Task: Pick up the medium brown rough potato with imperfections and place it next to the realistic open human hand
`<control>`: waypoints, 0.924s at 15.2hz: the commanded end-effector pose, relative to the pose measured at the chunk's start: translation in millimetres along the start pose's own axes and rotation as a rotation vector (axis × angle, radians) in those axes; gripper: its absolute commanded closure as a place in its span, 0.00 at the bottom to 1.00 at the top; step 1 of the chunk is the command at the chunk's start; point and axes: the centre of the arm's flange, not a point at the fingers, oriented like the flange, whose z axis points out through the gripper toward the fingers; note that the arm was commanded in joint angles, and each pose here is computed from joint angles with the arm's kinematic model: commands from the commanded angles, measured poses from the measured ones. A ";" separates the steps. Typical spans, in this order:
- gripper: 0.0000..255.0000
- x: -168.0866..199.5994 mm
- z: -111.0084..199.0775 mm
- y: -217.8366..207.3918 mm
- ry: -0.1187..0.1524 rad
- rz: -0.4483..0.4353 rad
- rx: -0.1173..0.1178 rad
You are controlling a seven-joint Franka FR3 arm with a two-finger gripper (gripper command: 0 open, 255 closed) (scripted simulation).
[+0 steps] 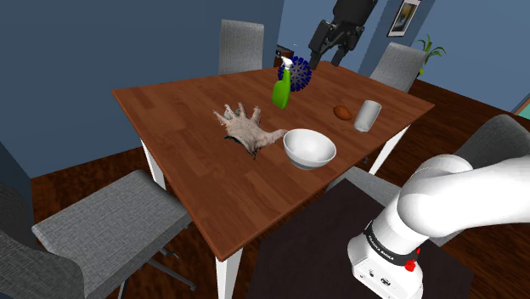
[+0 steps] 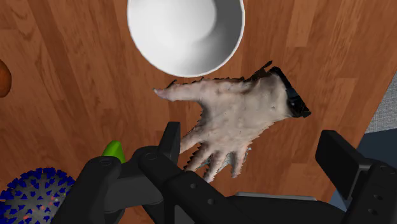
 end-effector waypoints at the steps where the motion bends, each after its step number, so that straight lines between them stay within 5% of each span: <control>1: 0.00 0.0 0.0 0.0 0.000 0.000 0.000; 14: 0.00 34.7 93.3 138.3 -0.047 0.020 -0.021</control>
